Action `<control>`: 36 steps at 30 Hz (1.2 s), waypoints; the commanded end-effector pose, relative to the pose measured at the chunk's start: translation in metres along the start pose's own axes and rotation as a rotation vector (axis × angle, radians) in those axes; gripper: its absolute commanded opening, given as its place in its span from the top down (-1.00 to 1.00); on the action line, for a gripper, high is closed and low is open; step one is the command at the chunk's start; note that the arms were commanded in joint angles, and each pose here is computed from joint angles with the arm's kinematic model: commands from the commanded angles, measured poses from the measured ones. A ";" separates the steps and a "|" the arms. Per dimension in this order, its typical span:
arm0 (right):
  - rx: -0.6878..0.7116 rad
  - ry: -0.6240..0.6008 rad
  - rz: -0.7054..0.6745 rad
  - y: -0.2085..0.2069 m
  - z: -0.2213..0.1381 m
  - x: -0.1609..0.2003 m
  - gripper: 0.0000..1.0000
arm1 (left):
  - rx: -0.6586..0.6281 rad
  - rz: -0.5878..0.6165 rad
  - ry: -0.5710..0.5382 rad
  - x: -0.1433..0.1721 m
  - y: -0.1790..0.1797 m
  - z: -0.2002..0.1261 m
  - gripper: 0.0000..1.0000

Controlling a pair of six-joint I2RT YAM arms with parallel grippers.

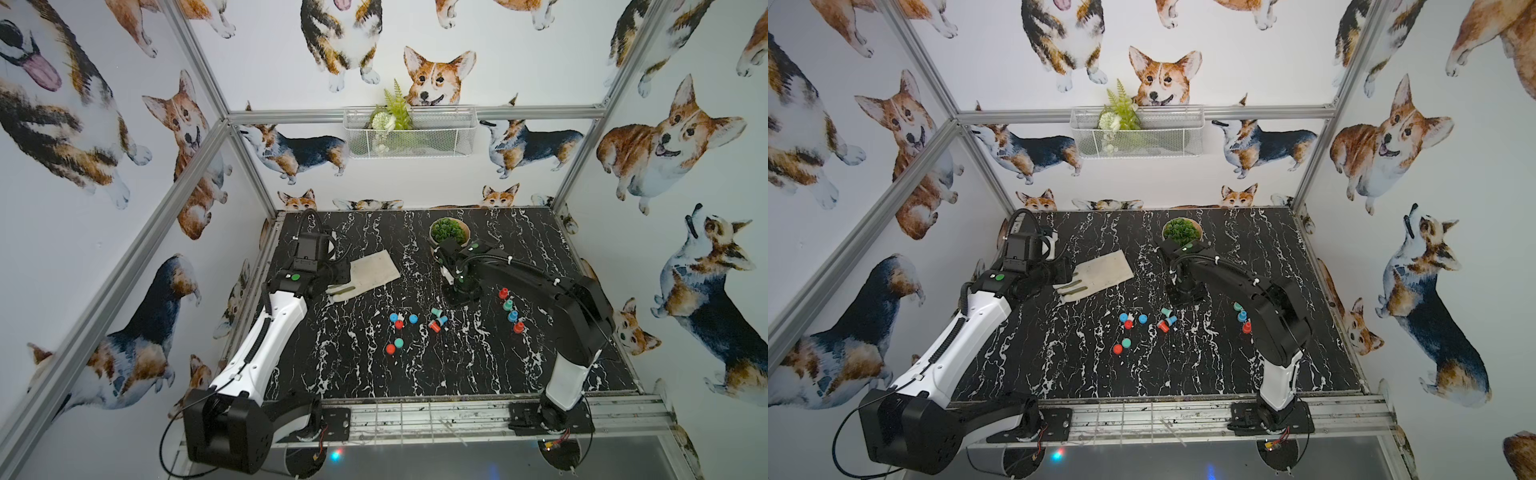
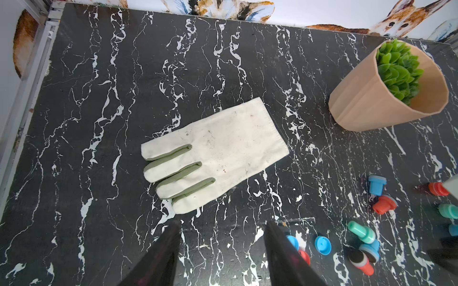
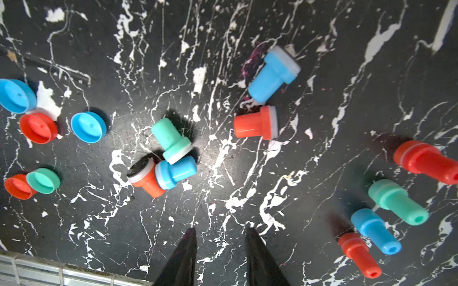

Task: Close the stamp cap
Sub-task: Pick up the stamp from the center of the board.

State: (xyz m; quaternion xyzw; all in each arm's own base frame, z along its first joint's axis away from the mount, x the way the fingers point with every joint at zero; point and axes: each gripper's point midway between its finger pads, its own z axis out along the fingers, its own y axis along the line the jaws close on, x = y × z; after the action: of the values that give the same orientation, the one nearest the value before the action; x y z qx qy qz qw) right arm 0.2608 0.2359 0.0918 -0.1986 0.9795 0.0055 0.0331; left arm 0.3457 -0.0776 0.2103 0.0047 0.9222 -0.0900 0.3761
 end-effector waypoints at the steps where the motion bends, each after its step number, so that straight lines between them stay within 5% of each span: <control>1: -0.022 -0.027 0.014 0.023 0.005 -0.002 0.30 | -0.005 0.015 -0.012 -0.004 0.001 -0.001 -0.16; 12: -0.018 -0.013 -0.047 0.058 0.030 0.005 0.35 | -0.001 0.014 -0.008 -0.004 0.000 0.000 -0.16; 36: -0.015 0.031 -0.063 0.063 0.064 0.017 0.39 | -0.002 0.014 -0.004 -0.003 0.000 0.001 -0.16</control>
State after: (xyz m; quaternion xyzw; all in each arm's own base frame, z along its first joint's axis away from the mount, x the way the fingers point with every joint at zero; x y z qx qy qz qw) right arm 0.2248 0.2854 0.0292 -0.2351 0.9718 0.0030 0.0153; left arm 0.3466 -0.0779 0.2071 0.0048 0.9240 -0.0892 0.3718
